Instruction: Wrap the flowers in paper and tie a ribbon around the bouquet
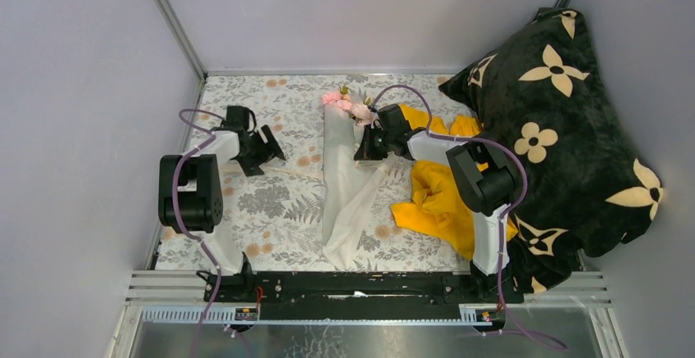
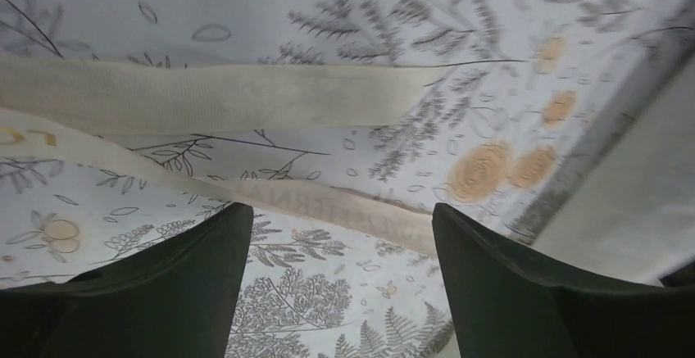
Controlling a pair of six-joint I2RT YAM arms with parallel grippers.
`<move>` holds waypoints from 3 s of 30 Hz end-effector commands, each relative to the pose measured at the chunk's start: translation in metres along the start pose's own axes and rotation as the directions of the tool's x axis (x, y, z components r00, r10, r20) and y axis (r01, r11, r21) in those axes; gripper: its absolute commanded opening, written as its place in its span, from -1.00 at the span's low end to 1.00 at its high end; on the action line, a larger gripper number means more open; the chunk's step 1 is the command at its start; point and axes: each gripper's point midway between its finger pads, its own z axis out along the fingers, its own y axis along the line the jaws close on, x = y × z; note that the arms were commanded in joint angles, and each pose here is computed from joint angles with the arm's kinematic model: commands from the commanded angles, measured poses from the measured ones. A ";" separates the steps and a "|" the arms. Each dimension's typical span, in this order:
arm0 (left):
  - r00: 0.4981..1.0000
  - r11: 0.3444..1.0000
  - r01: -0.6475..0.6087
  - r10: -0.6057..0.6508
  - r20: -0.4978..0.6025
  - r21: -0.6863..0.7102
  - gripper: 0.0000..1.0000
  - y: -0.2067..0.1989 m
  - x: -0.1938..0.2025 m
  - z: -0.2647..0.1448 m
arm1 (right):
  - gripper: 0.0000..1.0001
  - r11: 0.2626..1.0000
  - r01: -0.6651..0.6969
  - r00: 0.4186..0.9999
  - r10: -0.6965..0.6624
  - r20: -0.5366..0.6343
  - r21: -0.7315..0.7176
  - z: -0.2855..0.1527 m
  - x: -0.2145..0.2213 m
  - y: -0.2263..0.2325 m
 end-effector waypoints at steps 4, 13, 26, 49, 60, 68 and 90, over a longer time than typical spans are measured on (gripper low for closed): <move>0.995 0.984 0.090 -0.096 -0.031 -0.152 0.73 0.019 0.029 0.036 | -1.00 0.998 0.029 1.000 -0.028 -0.011 0.053 -0.012 0.002 -0.003; 0.990 0.982 0.081 -0.100 -0.102 -0.170 -0.55 0.031 0.037 0.064 | -1.00 0.997 0.030 0.999 -0.028 -0.036 0.075 -0.016 0.007 -0.005; 0.664 0.581 -0.738 0.717 0.214 0.344 -1.00 -0.192 0.071 -0.069 | -1.00 0.998 0.027 1.000 -0.027 -0.010 -0.059 -0.027 0.001 0.022; 0.155 0.027 -0.899 0.954 0.258 0.438 -0.96 -0.271 0.133 -0.032 | -0.92 0.969 -0.012 0.995 0.035 0.092 -0.248 -0.070 -0.006 0.030; 0.287 0.187 -0.860 0.946 0.148 0.475 -0.97 -0.234 0.131 -0.005 | -1.00 0.981 -0.030 0.990 0.056 0.132 -0.193 -0.075 -0.018 0.018; 0.286 0.194 -0.842 0.952 0.111 0.503 -0.96 -0.217 0.162 0.020 | -1.00 0.992 -0.003 0.965 0.035 0.258 -0.125 -0.124 -0.042 0.024; 0.275 0.191 -0.853 0.956 0.106 0.486 -0.95 -0.201 0.172 0.046 | -1.00 0.971 0.155 0.720 -0.237 0.652 0.181 -0.329 -0.095 0.066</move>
